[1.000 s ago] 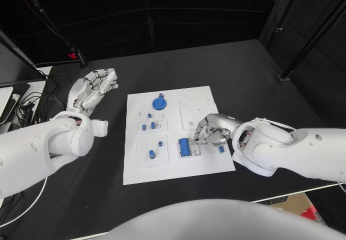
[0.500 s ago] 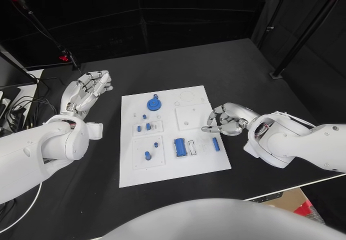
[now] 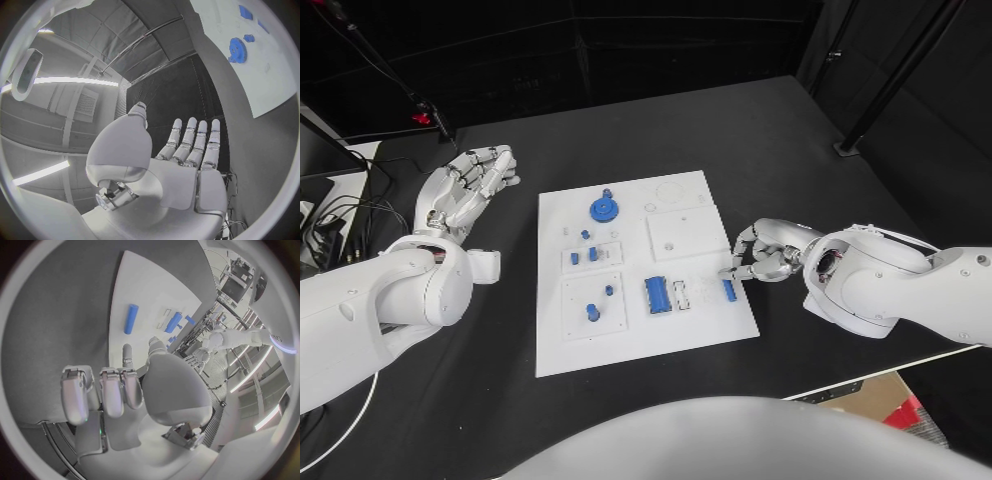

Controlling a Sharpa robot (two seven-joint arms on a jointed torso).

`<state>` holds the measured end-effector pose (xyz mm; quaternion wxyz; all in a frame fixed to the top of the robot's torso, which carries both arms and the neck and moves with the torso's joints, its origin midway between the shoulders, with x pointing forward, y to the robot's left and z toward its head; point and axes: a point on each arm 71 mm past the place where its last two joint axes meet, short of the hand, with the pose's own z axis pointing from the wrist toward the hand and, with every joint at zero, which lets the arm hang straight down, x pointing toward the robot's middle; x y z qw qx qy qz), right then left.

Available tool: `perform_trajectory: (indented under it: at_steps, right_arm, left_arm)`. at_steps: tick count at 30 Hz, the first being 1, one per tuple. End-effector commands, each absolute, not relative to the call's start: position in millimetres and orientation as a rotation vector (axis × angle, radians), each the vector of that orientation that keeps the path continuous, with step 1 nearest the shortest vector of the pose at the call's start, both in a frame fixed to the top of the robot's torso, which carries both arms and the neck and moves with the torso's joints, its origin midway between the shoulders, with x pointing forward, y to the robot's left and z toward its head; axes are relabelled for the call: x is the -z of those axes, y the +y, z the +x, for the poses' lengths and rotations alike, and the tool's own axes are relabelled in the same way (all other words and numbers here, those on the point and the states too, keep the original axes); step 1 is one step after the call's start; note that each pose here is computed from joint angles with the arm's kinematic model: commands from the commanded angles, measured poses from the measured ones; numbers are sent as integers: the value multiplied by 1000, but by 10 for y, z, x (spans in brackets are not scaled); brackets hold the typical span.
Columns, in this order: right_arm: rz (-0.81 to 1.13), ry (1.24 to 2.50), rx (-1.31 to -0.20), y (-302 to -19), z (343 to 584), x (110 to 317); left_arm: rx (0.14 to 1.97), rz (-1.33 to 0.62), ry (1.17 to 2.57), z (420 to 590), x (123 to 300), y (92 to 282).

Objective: Assemble the parts on the task board

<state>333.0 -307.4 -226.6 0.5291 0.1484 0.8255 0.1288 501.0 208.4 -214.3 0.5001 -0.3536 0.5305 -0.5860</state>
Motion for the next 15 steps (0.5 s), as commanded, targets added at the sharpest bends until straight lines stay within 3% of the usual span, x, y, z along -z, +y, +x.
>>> perform_trajectory:
  at_steps: [1, 15]
  right_arm:
    - [298, 2048, -198, -3085, 3303, 2311]
    - [256, 2126, -125, -3043, 3308, 2380]
  left_arm:
    - [1475, -788, 1202, 4992, 2066, 2082]
    - [1475, -789, 1203, 4989, 2069, 2084]
